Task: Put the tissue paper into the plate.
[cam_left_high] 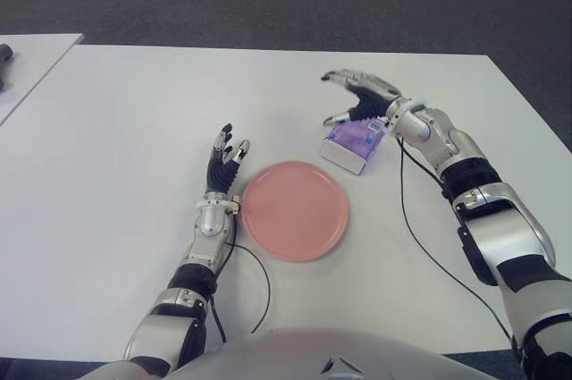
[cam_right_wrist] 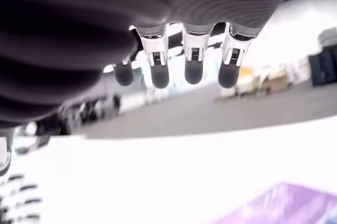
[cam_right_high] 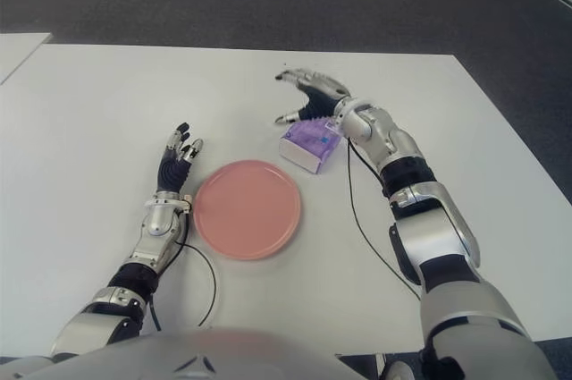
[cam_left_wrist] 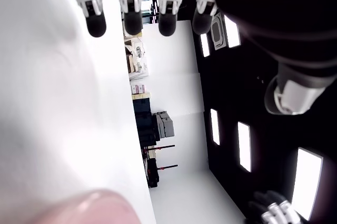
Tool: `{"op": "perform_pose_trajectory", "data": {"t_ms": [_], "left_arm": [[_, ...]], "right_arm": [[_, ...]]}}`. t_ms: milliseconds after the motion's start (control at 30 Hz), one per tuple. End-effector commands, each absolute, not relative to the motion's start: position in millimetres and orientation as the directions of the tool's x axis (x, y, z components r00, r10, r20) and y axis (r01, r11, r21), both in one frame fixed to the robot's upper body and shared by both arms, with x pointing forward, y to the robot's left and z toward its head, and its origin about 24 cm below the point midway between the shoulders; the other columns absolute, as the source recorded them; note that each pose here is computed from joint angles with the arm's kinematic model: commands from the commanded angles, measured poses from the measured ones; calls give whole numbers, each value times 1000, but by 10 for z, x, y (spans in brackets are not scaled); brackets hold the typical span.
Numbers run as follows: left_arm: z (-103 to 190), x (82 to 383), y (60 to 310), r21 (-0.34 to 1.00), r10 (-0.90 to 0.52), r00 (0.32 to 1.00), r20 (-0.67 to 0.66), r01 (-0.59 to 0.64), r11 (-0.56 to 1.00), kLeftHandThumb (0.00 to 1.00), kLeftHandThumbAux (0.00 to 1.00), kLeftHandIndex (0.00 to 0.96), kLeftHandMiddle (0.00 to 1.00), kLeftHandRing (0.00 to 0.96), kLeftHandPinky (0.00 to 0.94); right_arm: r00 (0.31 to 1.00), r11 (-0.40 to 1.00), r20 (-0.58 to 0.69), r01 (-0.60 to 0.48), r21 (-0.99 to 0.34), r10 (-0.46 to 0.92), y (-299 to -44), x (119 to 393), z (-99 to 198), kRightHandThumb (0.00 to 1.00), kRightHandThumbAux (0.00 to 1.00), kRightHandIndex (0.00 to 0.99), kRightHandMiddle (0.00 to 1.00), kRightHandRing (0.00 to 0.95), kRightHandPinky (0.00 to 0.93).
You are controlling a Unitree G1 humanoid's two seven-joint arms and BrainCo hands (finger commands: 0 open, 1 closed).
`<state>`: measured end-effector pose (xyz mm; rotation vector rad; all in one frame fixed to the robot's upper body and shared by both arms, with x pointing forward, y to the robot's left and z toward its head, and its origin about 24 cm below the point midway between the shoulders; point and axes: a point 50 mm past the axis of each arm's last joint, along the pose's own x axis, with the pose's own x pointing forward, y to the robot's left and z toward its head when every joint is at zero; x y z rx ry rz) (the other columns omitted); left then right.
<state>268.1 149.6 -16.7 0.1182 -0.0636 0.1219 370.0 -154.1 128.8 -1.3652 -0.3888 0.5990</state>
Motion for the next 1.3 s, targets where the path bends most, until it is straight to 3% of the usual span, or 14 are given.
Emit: {"op": "perform_pose_trajectory", "data": {"t_ms": [33,500,933,1300], "left_arm": [[-324,2587,1498,118,119,993,-12,-117,986,0,427,0,0,0,0],[-324,2614,1518,113,125,992,-13,-123,986,0,440,0,0,0,0],[-329,2629,1512,107,132,991,-12,-130,986,0,441,0,0,0,0],[-331,2625,1517,107,132,991,-10,-130,986,0,434,0,0,0,0]], "right_arm": [[759,10,-163,-218,-976,630,-1584,3633,1197,137,373,0,0,0,0],[751,-96,-245,-237,-967,613,-1693,3548,1191,110,363,0,0,0,0],[854,-87,-179,-157,-984,489,-1904,3584,1199,41,365,0,1,0,0],[890,-86,-159,-135,-987,427,-1974,3561,1184,13,354,0,1,0,0]]}}
